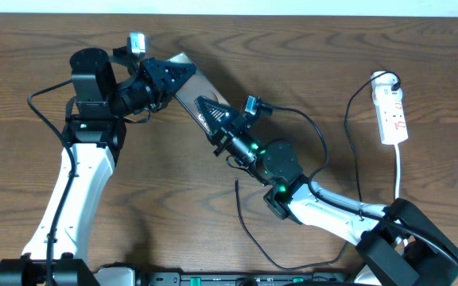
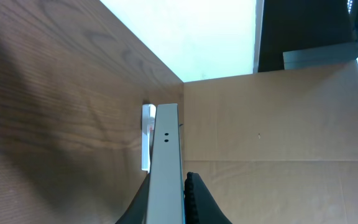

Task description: Plug charger to phone and switch on socket

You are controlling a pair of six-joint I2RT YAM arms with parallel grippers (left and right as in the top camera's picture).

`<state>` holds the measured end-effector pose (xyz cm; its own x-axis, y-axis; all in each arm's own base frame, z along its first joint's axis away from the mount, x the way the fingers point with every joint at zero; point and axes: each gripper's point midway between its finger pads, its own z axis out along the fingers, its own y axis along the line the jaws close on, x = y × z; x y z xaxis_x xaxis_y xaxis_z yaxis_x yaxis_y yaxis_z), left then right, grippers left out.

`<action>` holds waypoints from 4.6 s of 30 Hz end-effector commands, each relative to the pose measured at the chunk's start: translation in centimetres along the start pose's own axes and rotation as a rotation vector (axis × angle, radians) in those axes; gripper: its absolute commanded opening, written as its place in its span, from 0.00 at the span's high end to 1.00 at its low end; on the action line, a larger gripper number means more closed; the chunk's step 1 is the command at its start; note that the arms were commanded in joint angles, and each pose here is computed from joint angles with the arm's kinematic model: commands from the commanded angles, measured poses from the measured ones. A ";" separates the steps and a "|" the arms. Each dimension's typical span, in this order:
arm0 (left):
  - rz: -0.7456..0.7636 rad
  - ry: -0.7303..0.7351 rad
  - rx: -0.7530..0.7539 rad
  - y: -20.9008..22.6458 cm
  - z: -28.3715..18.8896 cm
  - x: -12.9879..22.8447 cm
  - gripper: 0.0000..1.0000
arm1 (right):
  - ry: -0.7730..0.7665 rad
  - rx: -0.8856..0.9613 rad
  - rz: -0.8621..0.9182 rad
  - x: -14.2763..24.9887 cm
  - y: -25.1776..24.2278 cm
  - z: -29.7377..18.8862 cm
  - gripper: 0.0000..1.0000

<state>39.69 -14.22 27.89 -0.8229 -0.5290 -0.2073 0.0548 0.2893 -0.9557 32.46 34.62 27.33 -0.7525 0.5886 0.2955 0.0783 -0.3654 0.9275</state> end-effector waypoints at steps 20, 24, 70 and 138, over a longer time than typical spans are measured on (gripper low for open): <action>0.057 -0.064 0.002 0.4 -2.1 -2.5 0.93 | -0.015 -0.032 0.024 -0.6 1.3 0.3 0.01; 0.025 -0.103 0.000 1.0 -3.8 -4.1 0.93 | -0.016 -0.031 0.021 -0.9 1.4 0.3 0.01; 0.148 0.033 0.222 -1.5 -13.8 -4.8 0.93 | 0.424 1.167 -0.574 -4.0 -13.6 -10.3 0.01; 0.207 0.008 0.216 -1.4 -13.7 -5.1 0.93 | 0.408 1.905 -0.559 -4.4 -23.1 -19.3 0.61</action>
<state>36.18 -1.05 32.67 -0.7941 -0.4785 -0.3749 0.3151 0.2034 -0.9270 20.72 26.46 0.52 -0.9838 0.0706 0.1648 0.0695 0.9975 -0.0122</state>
